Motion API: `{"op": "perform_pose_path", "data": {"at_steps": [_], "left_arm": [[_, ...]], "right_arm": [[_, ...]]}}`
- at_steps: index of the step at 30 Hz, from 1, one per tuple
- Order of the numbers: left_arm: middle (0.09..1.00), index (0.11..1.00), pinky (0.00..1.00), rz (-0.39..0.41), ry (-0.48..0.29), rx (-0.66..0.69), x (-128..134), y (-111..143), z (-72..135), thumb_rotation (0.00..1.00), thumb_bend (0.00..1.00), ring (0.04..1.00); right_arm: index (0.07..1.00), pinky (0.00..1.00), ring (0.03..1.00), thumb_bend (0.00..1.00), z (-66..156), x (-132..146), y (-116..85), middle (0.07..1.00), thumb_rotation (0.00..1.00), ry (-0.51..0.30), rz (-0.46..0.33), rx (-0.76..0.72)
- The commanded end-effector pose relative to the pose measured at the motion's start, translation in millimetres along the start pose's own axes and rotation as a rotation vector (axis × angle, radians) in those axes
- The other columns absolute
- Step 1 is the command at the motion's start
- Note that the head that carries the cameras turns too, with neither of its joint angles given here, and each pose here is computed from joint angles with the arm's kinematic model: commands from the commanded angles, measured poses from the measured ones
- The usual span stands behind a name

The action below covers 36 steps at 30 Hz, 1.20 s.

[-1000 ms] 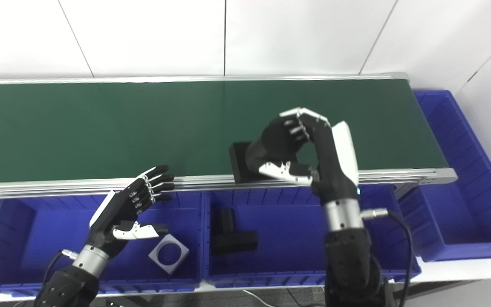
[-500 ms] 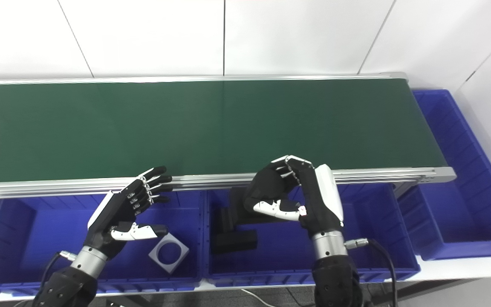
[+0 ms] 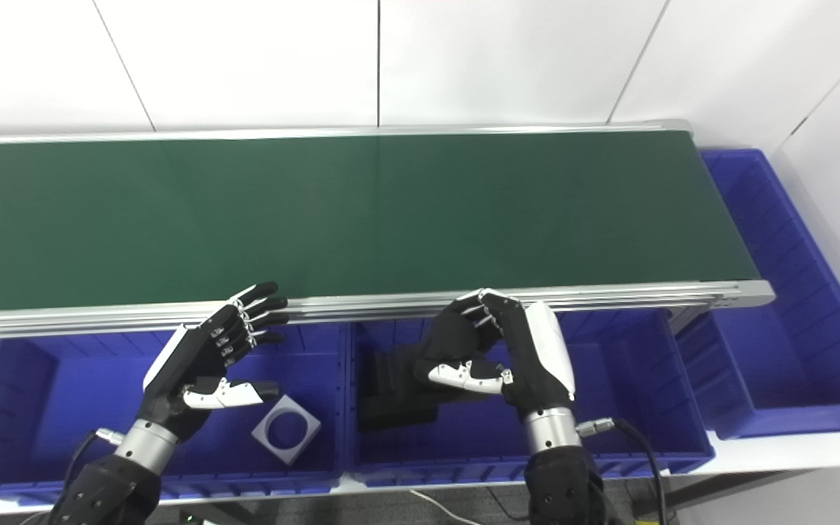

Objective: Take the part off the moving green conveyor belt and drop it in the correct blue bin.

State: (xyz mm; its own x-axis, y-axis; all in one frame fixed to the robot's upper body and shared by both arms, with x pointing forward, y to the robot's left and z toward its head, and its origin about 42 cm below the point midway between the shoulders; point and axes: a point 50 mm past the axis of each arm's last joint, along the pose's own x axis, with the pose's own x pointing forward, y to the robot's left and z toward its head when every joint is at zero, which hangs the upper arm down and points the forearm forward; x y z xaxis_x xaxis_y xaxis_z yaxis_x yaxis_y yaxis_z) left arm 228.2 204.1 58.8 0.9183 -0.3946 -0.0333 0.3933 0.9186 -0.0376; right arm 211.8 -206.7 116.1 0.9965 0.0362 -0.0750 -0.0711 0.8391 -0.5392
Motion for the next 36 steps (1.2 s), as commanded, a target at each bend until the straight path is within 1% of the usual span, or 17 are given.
{"op": "perform_pose_path", "data": {"at_steps": [1, 4, 13, 21, 26, 33, 36], "left_arm": [[0.834, 0.865, 0.73, -0.004, -0.049, 0.009, 2, 2, 13, 0.21, 1.00, 0.807], [0.830, 0.865, 0.73, -0.005, -0.052, 0.007, 1, 2, 14, 0.20, 1.00, 0.801], [0.832, 0.864, 0.72, 0.000, -0.053, 0.016, 0, 2, 16, 0.21, 1.00, 0.799], [0.832, 0.864, 0.73, -0.002, -0.054, 0.014, -1, 4, 17, 0.21, 1.00, 0.803], [0.833, 0.865, 0.73, -0.004, -0.052, 0.015, -2, 4, 17, 0.21, 1.00, 0.804], [0.829, 0.865, 0.73, -0.001, -0.052, 0.013, -1, 4, 18, 0.21, 1.00, 0.796], [0.829, 0.864, 0.73, -0.002, -0.053, 0.014, -1, 5, 17, 0.20, 1.00, 0.796]], "right_arm": [[0.537, 0.42, 0.421, 0.51, 8, 4, -4, 0.480, 0.00, -0.064, -0.026, 0.005], [0.539, 0.42, 0.420, 0.51, 3, 5, -2, 0.474, 0.00, -0.048, -0.017, -0.009], [0.537, 0.43, 0.421, 0.51, -8, 9, 5, 0.474, 0.00, -0.044, 0.016, -0.066], [0.521, 0.44, 0.422, 0.52, -11, 21, 10, 0.478, 0.00, -0.051, 0.058, -0.127], [0.530, 0.43, 0.419, 0.52, -15, 31, 12, 0.481, 0.00, -0.065, 0.082, -0.178], [0.532, 0.44, 0.418, 0.51, -18, 32, 14, 0.480, 0.00, -0.059, 0.088, -0.201], [0.534, 0.44, 0.416, 0.51, -18, 32, 14, 0.481, 0.00, -0.057, 0.085, -0.190]]}}
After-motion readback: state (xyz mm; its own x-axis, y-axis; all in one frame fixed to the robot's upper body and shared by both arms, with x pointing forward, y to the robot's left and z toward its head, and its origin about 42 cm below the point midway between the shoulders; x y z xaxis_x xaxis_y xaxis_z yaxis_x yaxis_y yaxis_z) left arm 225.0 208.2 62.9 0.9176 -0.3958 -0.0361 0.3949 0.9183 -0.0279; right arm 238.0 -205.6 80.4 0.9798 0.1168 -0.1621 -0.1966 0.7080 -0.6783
